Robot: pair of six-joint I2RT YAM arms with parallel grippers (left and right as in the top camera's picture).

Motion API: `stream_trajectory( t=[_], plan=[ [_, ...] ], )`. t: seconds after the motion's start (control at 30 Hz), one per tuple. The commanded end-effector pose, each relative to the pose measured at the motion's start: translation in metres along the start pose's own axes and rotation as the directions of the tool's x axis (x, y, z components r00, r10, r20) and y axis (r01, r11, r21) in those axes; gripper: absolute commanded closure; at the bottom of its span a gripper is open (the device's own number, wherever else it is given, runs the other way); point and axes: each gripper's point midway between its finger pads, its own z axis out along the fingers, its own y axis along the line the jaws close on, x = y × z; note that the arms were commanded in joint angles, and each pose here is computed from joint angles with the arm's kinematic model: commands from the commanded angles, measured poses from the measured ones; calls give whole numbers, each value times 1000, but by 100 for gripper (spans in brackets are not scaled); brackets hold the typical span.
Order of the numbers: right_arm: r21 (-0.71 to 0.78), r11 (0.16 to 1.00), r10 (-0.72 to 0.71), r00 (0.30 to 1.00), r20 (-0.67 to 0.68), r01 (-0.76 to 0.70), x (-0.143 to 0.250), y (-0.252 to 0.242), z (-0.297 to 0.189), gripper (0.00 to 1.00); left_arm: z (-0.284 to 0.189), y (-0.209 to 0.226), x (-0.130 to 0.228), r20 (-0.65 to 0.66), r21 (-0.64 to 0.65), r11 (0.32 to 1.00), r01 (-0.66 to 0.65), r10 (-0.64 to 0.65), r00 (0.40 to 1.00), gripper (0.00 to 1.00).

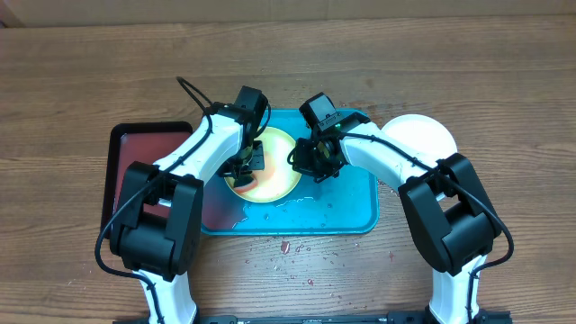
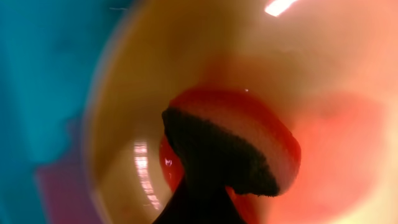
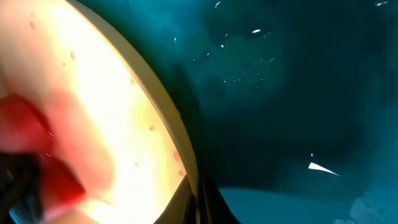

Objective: Clean dirty plates on tray and stack at the side
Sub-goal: 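Scrub the yellow plate with the sponge while right gripper holds it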

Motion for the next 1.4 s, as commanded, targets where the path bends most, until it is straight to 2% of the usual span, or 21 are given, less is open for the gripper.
stream_trajectory(
  t=[0.0, 0.07, 0.13, 0.17, 0.2, 0.23, 0.3, 0.33, 0.4, 0.5, 0.57, 0.7, 0.8, 0.9, 1.0, 1.07, 1.27, 1.37],
  plan=[
    [43, 999, 22, 1000, -18, -21, 5, -16, 11, 96, 4, 43, -11, 101, -207, 964, 165, -147, 984, 96],
    [43, 999, 22, 1000, -19, -22, 5, -16, 11, 96, 6, 32, -8, 66, -151, 980, 130, -121, 990, 96],
    [44, 999, 23, 1000, -19, -22, 5, -16, 11, 96, 8, 4, -2, 1, 0, 999, -34, 34, 999, 96],
    [44, 999, 23, 1000, -20, -22, 5, -16, 11, 96, 7, -18, 4, -20, 129, 979, -158, 162, 987, 96],
    [45, 999, 23, 1000, -21, -23, 5, -16, 11, 96, 3, -37, 11, -22, 249, 935, -254, 267, 963, 96],
    [45, 999, 24, 999, -22, -23, 5, -16, 11, 96, -5, -57, 21, -5, 380, 860, -340, 370, 929, 96],
    [45, 999, 24, 999, -22, -23, 5, -16, 11, 96, -20, -82, 38, 46, 550, 716, -430, 488, 871, 96],
    [44, 999, 24, 999, -22, -23, 6, -16, 11, 96, -28, -91, 45, 77, 610, 647, -457, 526, 847, 96],
    [41, 999, 24, 999, -25, -23, 6, -16, 11, 96, -34, -98, 48, 112, 648, 593, -478, 547, 830, 96],
    [37, 999, 24, 999, -30, -23, 7, -15, 11, 96, -31, -99, 37, 146, 621, 605, -499, 536, 832, 96],
    [39, 999, 25, 999, -33, -24, 8, -15, 11, 96, -26, -95, 26, 142, 576, 660, -482, 499, 855, 96],
    [41, 999, 26, 999, -35, -24, 8, -16, 11, 96, -9, -69, -7, 146, 408, 806, -430, 407, 902, 96],
    [41, 999, 26, 999, -35, -24, 8, -16, 11, 96, 0, -40, -35, 165, 233, 921, -312, 279, 946, 96],
    [41, 999, 26, 999, -35, -24, 8, -16, 11, 96, 3, -11, -56, 210, 75, 984, -162, 144, 967, 96],
    [41, 999, 26, 999, -35, -24, 8, -16, 11, 96, 1, 20, -65, 251, -70, 998, 4, 14, 968, 96],
    [41, 999, 26, 999, -35, -24, 8, -16, 11, 96, 1, 31, -63, 254, -120, 991, 59, -27, 967, 96],
    [41, 999, 26, 999, -35, -24, 8, -16, 11, 96, 7, 32, -26, 94, -117, 993, 1, 10, 995, 96],
    [41, 999, 26, 999, -35, -24, 8, -16, 11, 96, 8, 10, 4, -46, 28, 991, -134, 135, 990, 96]
  ],
)
